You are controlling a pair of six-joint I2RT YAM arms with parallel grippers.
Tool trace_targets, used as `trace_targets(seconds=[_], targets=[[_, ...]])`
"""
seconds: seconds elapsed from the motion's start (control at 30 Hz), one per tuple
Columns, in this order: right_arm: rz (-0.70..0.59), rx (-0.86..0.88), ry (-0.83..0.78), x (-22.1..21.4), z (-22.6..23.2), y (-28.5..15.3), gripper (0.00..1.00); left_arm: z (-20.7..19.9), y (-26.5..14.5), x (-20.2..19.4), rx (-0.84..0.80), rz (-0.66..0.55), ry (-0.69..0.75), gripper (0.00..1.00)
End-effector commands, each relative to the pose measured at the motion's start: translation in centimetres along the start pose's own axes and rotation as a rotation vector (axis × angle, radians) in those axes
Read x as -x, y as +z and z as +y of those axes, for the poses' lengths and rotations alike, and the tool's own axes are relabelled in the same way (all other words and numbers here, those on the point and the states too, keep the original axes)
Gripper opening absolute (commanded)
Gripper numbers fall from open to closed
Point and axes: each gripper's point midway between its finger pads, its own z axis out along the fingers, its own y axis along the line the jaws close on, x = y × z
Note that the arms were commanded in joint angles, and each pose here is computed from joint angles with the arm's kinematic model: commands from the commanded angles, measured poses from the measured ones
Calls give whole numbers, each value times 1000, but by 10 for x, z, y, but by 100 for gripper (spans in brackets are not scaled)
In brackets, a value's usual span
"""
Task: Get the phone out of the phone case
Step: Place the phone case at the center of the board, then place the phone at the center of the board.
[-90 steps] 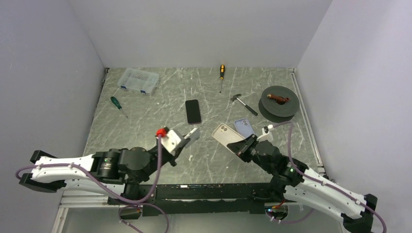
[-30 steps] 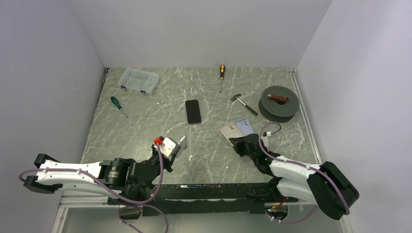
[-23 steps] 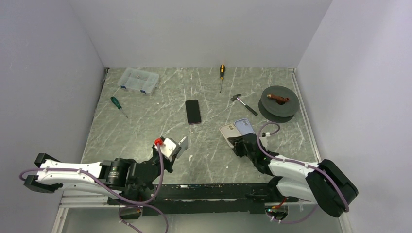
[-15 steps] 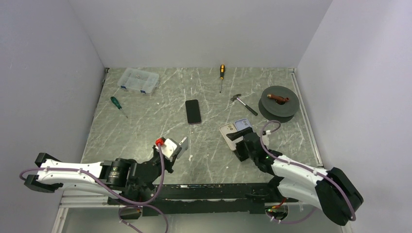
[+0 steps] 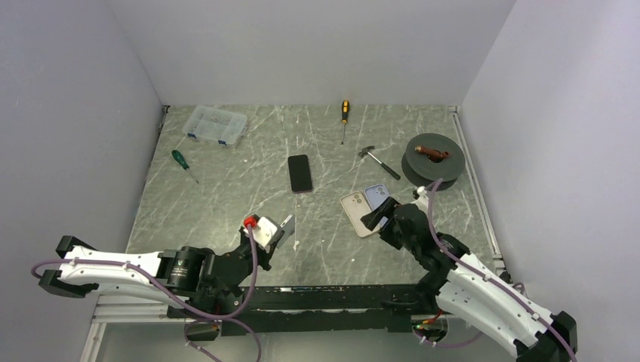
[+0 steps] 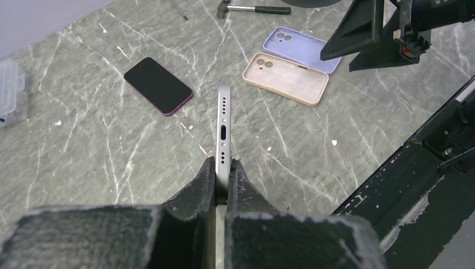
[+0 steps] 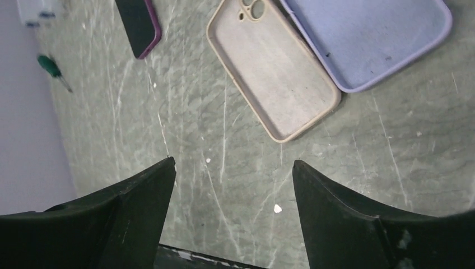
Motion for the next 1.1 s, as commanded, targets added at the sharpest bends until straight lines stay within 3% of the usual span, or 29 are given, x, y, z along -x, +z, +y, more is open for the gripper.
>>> trace_targets(seconds=[0.0, 0.13, 0.37, 0.43, 0.67, 1.07], targets=[[21, 5, -333, 4, 9, -2, 73, -10, 2, 22, -11, -49, -66, 0], [21, -24, -452, 9, 22, 17, 59, -13, 3, 20, -7, -25, -48, 0], [110, -62, -499, -14, 13, 52, 57, -12, 1, 23, -3, -27, -57, 0], [119, -67, -507, -18, 11, 57, 58, -11, 1, 22, 2, -21, -55, 0], [95, -177, -632, -20, 1, 67, 79, -11, -1, 14, 3, 3, -55, 0], [68, -292, -694, -17, -14, 81, 72, -11, -1, 12, 6, -1, -56, 0]])
